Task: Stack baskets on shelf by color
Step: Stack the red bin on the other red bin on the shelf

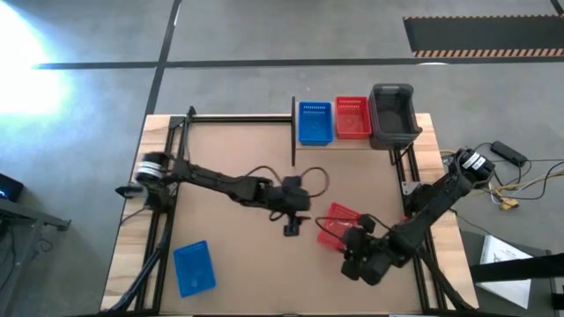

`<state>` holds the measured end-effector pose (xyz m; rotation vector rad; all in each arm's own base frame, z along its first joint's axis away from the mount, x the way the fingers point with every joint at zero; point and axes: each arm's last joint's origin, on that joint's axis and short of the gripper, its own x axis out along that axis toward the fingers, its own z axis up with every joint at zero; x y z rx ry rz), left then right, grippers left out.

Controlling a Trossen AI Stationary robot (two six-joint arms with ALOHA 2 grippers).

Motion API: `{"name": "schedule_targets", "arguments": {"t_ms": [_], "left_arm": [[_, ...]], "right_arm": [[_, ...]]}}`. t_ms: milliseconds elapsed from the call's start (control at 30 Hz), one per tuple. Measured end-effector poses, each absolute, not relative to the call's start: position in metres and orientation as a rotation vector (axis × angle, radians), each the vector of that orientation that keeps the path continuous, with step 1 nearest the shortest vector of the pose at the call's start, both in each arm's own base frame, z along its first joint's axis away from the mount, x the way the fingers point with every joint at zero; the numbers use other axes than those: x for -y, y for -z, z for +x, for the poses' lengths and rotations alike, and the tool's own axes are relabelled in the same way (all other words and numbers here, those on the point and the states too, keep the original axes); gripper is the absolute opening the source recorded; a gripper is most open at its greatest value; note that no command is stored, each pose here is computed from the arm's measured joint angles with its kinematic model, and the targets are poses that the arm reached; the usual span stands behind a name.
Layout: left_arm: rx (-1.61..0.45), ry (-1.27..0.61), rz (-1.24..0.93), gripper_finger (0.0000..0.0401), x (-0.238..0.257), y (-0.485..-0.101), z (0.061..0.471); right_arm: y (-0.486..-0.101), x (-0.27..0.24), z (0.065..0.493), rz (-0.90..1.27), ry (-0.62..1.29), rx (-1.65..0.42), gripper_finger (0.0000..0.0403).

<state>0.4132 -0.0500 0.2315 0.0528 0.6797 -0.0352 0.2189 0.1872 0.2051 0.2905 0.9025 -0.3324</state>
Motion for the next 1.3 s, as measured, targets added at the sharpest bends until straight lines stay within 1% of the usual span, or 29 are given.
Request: {"name": "schedule_targets", "arguments": {"t_ms": [100, 233, 367, 500, 633, 700, 767, 933, 1000, 1100, 1200, 1300], "left_arm": [[-0.612, -0.025, 0.04, 0.0205, 0.045, -0.217, 0.387], [-0.486, -0.044, -0.058, 0.0205, 0.042, -0.185, 0.356], [-0.318, -0.048, -0.172, 0.0205, 0.038, -0.161, 0.331], [-0.235, -0.045, -0.223, 0.0205, 0.036, -0.146, 0.314], [-0.22, -0.044, -0.225, 0.0205, 0.035, -0.145, 0.309], [-0.217, -0.044, -0.223, 0.0205, 0.036, -0.146, 0.31], [-0.213, -0.043, -0.216, 0.0205, 0.036, -0.147, 0.312], [-0.215, -0.04, -0.191, 0.0205, 0.036, -0.146, 0.314], [-0.214, -0.04, -0.191, 0.0205, 0.036, -0.147, 0.314], [-0.225, -0.041, -0.189, 0.0205, 0.036, -0.145, 0.313], [-0.227, -0.041, -0.189, 0.0205, 0.036, -0.144, 0.313], [-0.228, -0.04, -0.185, 0.0205, 0.036, -0.144, 0.312]], "right_arm": [[-0.208, -0.177, 0.231, 0.335, 0.308, -0.969, 0.015], [-0.205, -0.166, 0.243, 0.34, 0.283, -1.012, 0.015], [-0.197, -0.163, 0.257, 0.307, 0.24, -1.052, 0.015], [-0.187, -0.165, 0.273, 0.284, 0.22, -1.121, 0.015], [-0.178, -0.169, 0.283, 0.21, 0.284, -1.221, 0.0147], [-0.177, -0.173, 0.288, 0.167, 0.313, -1.275, 0.0135], [-0.174, -0.175, 0.292, 0.129, 0.326, -1.318, 0.0112], [-0.17, -0.182, 0.298, 0.065, 0.272, -1.415, 0.0024], [-0.178, -0.186, 0.298, 0.039, 0.244, -1.432, 0.0015], [-0.201, -0.193, 0.296, -0.03, 0.183, -1.443, 0.001], [-0.232, -0.197, 0.289, -0.119, 0.111, -1.406, 0.0009], [-0.266, -0.194, 0.279, -0.197, 0.107, -1.334, 0.0009]]}}
